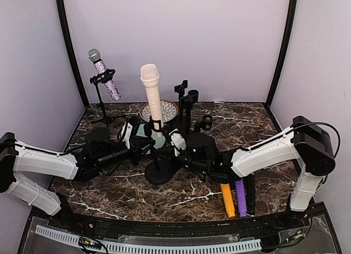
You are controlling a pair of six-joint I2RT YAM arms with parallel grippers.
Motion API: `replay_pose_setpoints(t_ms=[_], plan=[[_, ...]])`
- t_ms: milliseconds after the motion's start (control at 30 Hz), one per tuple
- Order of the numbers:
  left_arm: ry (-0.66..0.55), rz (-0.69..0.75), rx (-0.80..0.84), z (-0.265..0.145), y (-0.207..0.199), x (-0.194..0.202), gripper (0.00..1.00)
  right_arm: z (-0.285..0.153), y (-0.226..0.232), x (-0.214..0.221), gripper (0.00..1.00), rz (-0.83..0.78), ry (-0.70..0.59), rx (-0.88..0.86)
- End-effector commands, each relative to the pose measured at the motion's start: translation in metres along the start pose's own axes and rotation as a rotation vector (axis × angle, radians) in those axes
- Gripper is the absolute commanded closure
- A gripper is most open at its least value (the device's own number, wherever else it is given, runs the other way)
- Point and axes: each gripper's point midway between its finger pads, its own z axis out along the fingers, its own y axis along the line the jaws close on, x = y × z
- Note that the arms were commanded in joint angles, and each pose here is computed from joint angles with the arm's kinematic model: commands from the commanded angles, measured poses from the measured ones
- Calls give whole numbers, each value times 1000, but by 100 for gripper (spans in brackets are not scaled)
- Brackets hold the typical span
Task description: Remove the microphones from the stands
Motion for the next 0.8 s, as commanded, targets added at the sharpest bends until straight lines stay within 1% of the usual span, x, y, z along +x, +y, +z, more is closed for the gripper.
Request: replay_pose_setpoints(t_ms=[0,433,767], plan=[[110,-53,-70,1,15,28,100,-6,-15,-1,100,-62,-46,82],[144,-39,-59,6,13,34,100,-5,-8,20,100,-293,14,108],[159,-26,-36,6,10,40,100,-5,2,41,100,-588,113,125]])
